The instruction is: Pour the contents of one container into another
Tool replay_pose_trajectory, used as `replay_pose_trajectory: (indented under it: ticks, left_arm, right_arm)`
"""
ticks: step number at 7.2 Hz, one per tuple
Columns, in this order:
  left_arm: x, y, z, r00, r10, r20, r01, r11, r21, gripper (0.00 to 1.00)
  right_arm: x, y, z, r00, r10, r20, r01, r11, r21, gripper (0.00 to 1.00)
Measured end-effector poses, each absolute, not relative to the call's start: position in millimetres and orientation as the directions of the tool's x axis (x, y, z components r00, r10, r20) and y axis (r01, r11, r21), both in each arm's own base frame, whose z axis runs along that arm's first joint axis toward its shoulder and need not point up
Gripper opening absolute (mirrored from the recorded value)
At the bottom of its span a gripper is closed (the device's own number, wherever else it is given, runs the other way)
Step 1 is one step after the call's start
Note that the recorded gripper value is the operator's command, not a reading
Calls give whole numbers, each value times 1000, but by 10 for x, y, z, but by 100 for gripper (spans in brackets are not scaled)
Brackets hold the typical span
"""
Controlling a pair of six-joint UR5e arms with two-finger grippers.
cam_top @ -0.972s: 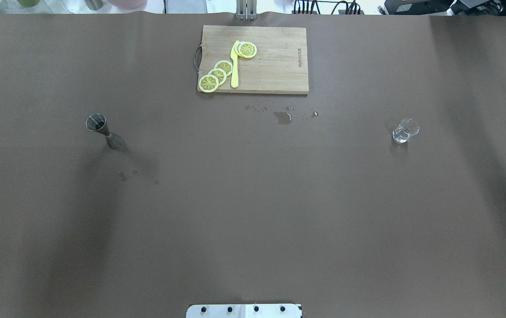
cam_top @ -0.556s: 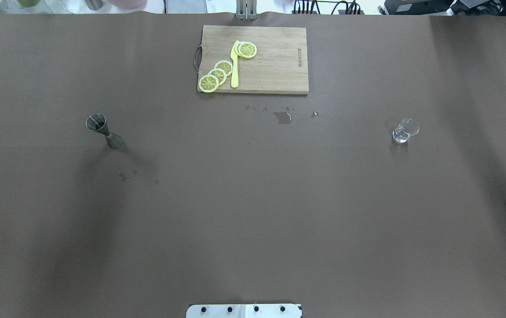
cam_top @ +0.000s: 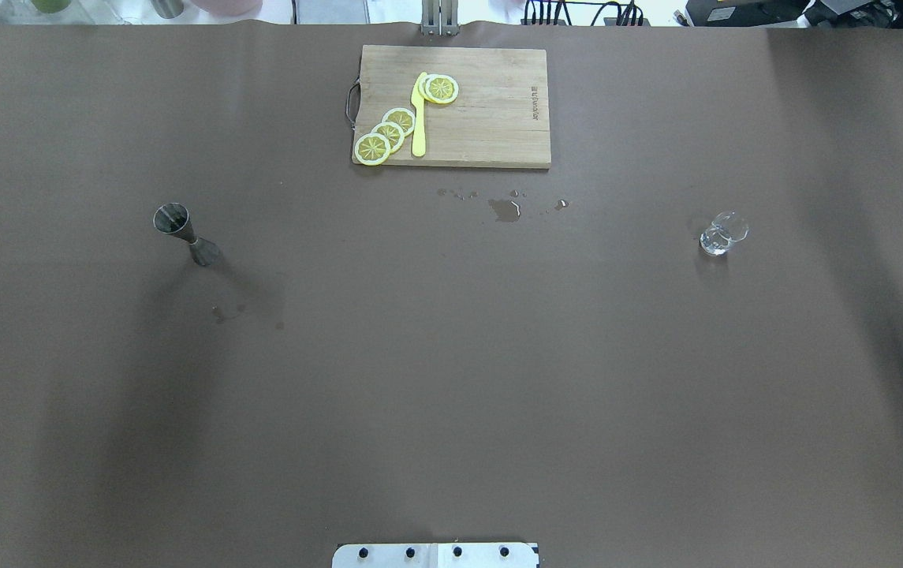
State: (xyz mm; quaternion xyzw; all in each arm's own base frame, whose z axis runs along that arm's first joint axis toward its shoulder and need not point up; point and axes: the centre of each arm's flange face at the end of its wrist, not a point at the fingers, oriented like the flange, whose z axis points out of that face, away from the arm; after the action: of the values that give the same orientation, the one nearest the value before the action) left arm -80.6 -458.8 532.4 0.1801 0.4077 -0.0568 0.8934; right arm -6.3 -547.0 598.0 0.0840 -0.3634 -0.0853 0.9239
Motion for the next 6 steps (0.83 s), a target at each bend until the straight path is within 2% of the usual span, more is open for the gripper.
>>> replay_pose_trajectory:
  ticks: [2,6]
  left_arm:
    - [-506,-4644,5134,628,40,-777,308,904,295,98]
    - [335,-4628,4483,607,41,-794,388,856,341,98]
  right_arm:
    - [-117,-5489,5908,714,-271,646,131,958,257,100]
    - [-264,-5573,5756,644,-516,564,310,851,424,100]
